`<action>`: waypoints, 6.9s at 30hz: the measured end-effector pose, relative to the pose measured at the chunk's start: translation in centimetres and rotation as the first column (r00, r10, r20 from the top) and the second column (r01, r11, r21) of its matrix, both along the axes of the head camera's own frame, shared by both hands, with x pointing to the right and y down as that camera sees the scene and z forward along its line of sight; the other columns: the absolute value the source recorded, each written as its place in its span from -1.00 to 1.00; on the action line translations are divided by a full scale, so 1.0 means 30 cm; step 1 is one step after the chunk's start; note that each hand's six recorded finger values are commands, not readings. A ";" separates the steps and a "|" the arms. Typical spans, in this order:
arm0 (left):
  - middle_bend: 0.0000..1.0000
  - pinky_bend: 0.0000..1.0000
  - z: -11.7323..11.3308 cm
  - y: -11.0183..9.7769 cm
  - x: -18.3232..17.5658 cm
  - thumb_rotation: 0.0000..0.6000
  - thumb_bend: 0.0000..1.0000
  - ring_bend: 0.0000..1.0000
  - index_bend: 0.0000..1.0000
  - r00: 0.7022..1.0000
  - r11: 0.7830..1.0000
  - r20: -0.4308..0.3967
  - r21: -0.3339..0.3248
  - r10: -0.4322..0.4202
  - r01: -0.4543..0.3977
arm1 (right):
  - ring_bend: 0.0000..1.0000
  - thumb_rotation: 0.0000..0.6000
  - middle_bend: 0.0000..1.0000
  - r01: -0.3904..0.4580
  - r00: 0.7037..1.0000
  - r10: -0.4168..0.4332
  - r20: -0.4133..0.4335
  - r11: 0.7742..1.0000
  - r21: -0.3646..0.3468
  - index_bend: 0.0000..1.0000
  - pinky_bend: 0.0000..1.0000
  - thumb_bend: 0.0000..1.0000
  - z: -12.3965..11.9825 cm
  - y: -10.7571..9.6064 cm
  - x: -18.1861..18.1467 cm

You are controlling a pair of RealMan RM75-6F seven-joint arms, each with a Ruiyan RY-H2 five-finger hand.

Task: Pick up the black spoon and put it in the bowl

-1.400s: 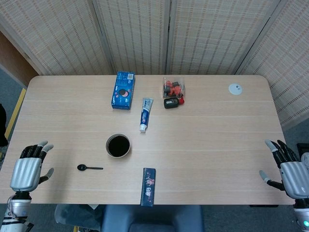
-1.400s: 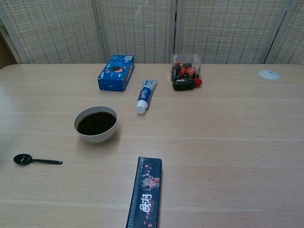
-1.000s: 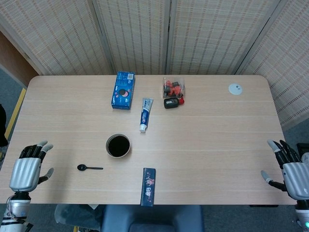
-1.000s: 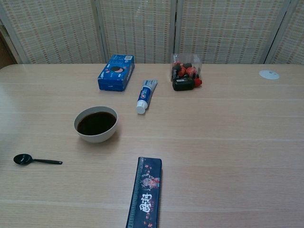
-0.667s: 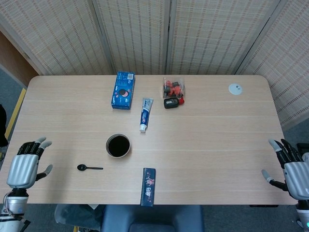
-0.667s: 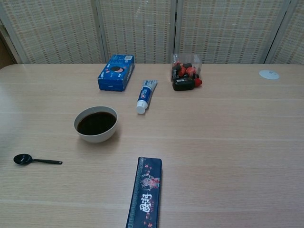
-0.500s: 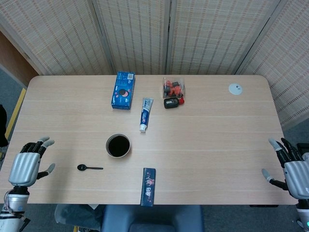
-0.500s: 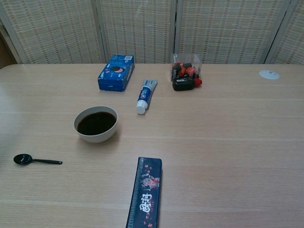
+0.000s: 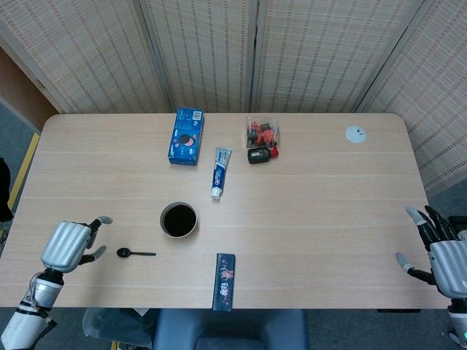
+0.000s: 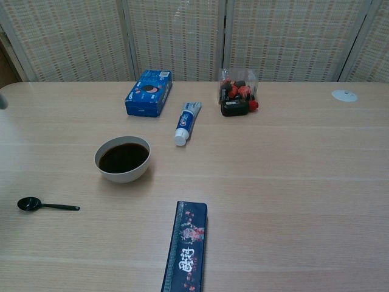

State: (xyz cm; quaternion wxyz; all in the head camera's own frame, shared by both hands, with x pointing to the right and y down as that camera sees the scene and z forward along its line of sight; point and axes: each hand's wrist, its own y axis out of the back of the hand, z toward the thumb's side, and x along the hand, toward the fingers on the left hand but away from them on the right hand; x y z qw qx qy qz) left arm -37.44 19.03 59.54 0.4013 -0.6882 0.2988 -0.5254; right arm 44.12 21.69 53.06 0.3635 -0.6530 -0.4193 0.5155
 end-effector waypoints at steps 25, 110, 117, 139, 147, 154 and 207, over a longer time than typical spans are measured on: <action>1.00 1.00 0.225 0.013 0.174 1.00 -0.59 1.00 -0.04 0.952 0.961 0.191 -0.181 0.241 -0.207 | -0.93 1.00 -0.70 -0.009 1.000 0.009 0.000 1.000 -0.010 -0.94 -0.74 -0.47 0.009 0.005 0.009; 1.00 1.00 0.471 0.090 0.321 1.00 -0.38 1.00 0.04 0.949 0.898 0.264 -0.438 0.171 -0.040 | -0.93 1.00 -0.70 -0.045 0.999 0.044 -0.014 0.999 -0.031 -0.94 -0.74 -0.47 0.028 0.021 0.054; 1.00 1.00 0.479 0.092 0.321 1.00 -0.38 1.00 0.03 0.949 0.895 0.267 -0.446 0.168 -0.033 | -0.93 1.00 -0.70 -0.045 0.999 0.045 -0.014 0.999 -0.030 -0.94 -0.74 -0.47 0.028 0.020 0.055; 1.00 1.00 0.486 0.103 0.323 1.00 -0.18 1.00 0.20 0.950 0.881 0.264 -0.472 0.167 -0.024 | -0.93 1.00 -0.70 -0.053 0.999 0.053 -0.014 0.998 -0.028 -0.94 -0.74 -0.47 0.025 0.023 0.062; 1.00 1.00 0.459 0.089 0.311 1.00 -0.15 1.00 0.23 0.963 0.889 0.236 -0.459 0.129 -0.007 | -0.93 1.00 -0.70 -0.052 0.999 0.052 -0.010 0.998 -0.023 -0.94 -0.74 -0.47 0.021 0.023 0.060; 1.00 1.00 0.390 0.044 0.290 1.00 -0.15 1.00 0.23 0.984 0.905 0.170 -0.423 0.048 0.029 | -0.93 1.00 -0.70 -0.050 0.999 0.050 -0.007 0.999 -0.020 -0.94 -0.74 -0.47 0.020 0.022 0.059; 1.00 1.00 0.393 -0.233 0.580 1.00 -0.15 1.00 0.26 0.679 0.745 -0.452 -0.632 -0.579 0.213 | -0.93 1.00 -0.70 -0.067 0.998 0.067 -0.017 0.998 -0.019 -0.94 -0.74 -0.47 0.015 0.024 0.076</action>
